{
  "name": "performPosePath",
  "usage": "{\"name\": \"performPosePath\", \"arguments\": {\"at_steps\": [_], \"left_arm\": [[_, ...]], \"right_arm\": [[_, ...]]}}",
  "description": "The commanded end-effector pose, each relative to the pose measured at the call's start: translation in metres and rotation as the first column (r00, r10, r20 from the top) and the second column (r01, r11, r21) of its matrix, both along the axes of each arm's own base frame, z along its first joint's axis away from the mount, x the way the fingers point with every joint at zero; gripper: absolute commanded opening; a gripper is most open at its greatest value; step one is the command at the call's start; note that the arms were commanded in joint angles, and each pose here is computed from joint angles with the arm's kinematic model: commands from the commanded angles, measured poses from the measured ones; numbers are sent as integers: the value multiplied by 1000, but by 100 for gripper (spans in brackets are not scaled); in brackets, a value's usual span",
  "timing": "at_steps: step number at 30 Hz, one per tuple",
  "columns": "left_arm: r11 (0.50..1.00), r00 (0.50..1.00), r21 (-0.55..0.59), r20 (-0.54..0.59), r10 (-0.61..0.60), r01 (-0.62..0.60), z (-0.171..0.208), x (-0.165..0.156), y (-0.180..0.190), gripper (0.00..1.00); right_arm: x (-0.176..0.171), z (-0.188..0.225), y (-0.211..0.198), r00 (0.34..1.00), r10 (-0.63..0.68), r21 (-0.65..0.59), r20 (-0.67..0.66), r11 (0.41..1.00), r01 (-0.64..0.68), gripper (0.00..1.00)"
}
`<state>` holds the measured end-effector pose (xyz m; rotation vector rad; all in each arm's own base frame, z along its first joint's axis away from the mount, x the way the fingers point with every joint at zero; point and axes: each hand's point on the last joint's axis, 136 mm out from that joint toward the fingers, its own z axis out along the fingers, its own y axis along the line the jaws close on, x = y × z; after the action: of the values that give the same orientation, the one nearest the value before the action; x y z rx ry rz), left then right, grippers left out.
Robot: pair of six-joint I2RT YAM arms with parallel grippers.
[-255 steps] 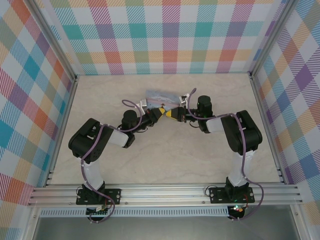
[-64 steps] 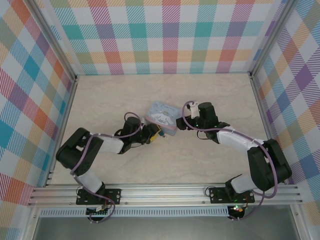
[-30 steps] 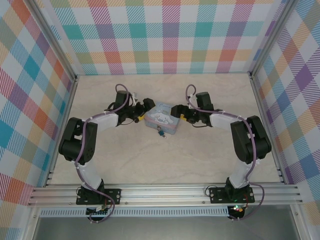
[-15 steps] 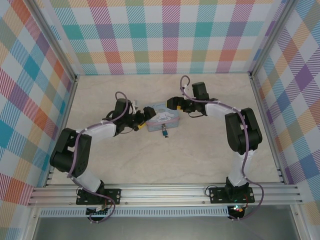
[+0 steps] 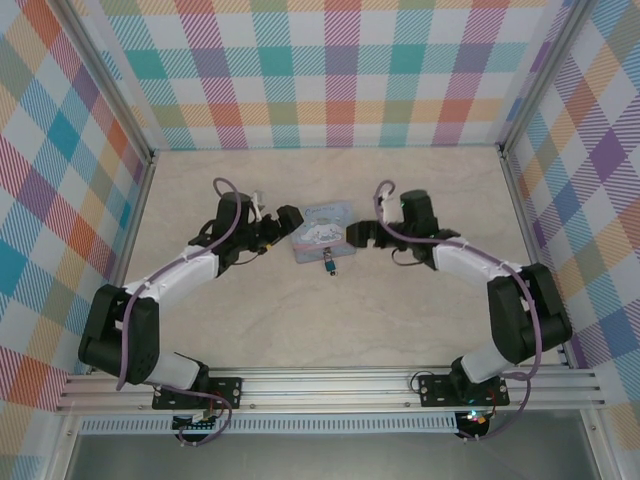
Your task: Unlock a padlock with a key
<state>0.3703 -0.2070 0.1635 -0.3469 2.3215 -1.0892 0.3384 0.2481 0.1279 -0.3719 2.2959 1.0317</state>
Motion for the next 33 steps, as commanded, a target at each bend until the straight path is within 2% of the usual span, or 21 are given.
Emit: {"name": "performPosePath", "arguments": {"at_steps": [1,10,15,21,33], "left_arm": [[999,998,-19,45,-43,44,17,24,-12,100],[984,988,-88,46,-149,153,21,71,-55,100],[982,986,-86,26,-164,166,9,78,-68,100],[987,989,-73,-14,-145,144,-10,82,-66,100],[989,990,-68,-44,-132,128,-24,83,-67,100]], "right_arm": [[-21,-20,30,999,50,41,-13,998,-49,90],[-20,-61,51,997,75,-18,6,997,-75,75],[-18,-73,53,997,75,-32,9,997,-74,68],[-16,-84,57,995,95,-47,-4,994,-95,59],[-22,-95,60,992,126,-65,-12,990,-127,46]]}}
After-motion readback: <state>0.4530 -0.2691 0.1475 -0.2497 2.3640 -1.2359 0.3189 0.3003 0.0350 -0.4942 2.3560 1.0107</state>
